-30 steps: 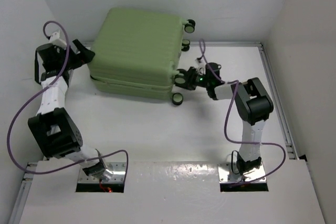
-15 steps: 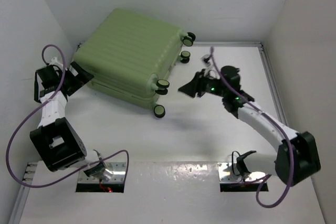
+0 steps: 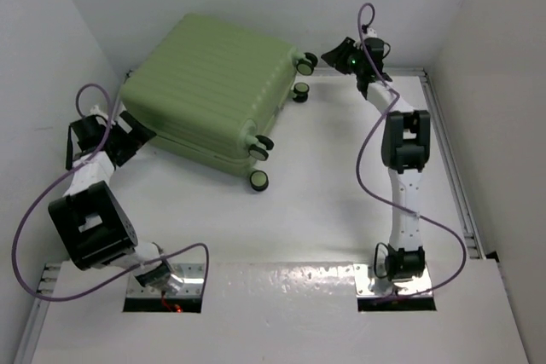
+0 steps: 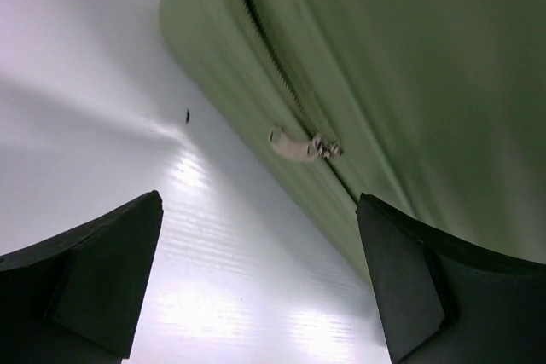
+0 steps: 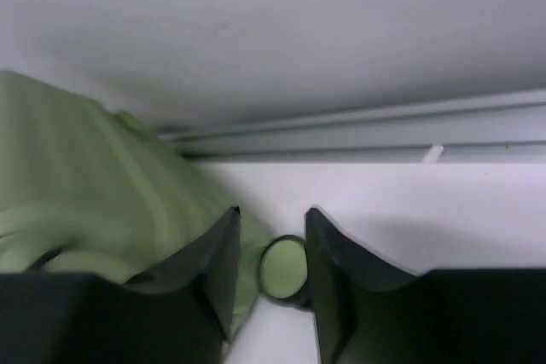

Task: Pack the luggage

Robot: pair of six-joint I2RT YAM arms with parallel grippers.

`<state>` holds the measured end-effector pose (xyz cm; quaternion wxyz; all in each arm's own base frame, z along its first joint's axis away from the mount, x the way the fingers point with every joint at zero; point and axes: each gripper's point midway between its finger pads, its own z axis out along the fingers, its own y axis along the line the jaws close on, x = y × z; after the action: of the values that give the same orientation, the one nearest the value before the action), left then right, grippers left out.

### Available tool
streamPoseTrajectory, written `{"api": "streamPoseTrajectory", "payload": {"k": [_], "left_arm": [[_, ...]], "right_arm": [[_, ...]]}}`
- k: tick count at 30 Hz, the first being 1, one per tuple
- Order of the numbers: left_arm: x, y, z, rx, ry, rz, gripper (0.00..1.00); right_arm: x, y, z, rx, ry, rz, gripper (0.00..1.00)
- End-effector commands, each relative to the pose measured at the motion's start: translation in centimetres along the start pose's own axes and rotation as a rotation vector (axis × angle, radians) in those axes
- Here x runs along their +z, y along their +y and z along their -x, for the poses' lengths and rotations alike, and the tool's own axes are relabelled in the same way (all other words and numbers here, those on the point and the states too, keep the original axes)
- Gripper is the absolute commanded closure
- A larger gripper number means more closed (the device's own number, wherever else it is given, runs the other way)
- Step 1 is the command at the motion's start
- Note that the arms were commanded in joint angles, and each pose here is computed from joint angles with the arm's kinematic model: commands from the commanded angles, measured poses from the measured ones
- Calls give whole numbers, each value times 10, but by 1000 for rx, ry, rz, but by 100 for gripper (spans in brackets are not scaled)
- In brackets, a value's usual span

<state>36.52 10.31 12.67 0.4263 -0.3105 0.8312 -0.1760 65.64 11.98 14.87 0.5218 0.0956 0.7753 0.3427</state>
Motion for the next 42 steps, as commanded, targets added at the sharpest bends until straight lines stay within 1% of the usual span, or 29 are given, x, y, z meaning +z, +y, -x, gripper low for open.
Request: {"api": "streamPoseTrajectory", "payload": {"k": [1,2,3,5,10,12,13,15,17,19,20,21,23,24,25,27,28,30,31,32,33,34,35,37,38,39,40,41,42], "left_arm": [[10,-5,13,112,-4,0,3],[14,-8,12,137,1,0,3],[17,-10,13,142,3,3,3],[25,-13,7,174,23,3,3],[38,-14,-10,245,79,65,3],[39,-14,-2,264,70,103,2],[42,-7,-3,260,80,133,0],[40,7,5,224,66,221,0],[34,38,22,205,7,386,0],[28,60,34,166,-22,450,0],[28,64,38,147,-29,459,0],[26,68,40,127,-37,467,0],[23,73,43,87,-36,444,0],[15,68,52,84,-65,421,0],[10,73,40,55,-32,392,0],[0,76,29,22,-24,373,0],[-4,80,11,1,-1,346,0],[2,80,-6,-13,23,291,0],[9,82,-9,-33,-4,249,0],[24,66,-22,-49,44,111,2],[32,58,-26,-59,48,55,2],[44,37,-18,-49,12,-21,2],[51,21,-24,-45,37,-100,2],[72,8,-32,-61,77,-162,2],[79,-15,-30,-43,106,-231,3],[93,-19,-41,-44,155,-252,5],[101,-35,-59,-3,226,-282,6],[110,-58,-46,49,234,-334,6],[116,-68,-51,71,260,-357,8]], "right_arm": [[51,37,42,7,-108,73,62],[73,-9,1,43,-56,-31,60],[85,-19,-1,39,-91,-53,58],[95,-39,-52,72,-37,-88,55],[118,-35,-100,165,-31,-40,55],[120,-19,-109,172,-15,15,55],[118,-12,-131,197,42,41,55],[110,15,-144,225,101,124,60],[94,46,-171,276,231,230,64],[74,61,-186,308,297,266,71],[55,80,-199,305,355,319,73],[40,85,-206,306,390,323,76],[20,103,-212,308,446,400,78],[6,106,-216,330,476,394,80],[0,109,-214,334,487,416,80],[-16,113,-220,351,529,429,81],[-19,115,-220,342,526,439,81],[-31,122,-225,341,554,463,82],[-38,123,-224,341,558,469,84],[-43,125,-227,335,574,483,84],[-54,127,-229,336,586,486,85],[-58,127,-229,329,586,493,85],[-63,127,-228,324,590,502,85],[-80,132,-227,324,608,512,85],[-85,134,-226,306,605,529,85],[-97,139,-224,308,611,531,86],[-102,141,-221,296,603,545,86],[-110,145,-218,289,598,552,86],[-116,149,-216,283,602,566,86]]}}
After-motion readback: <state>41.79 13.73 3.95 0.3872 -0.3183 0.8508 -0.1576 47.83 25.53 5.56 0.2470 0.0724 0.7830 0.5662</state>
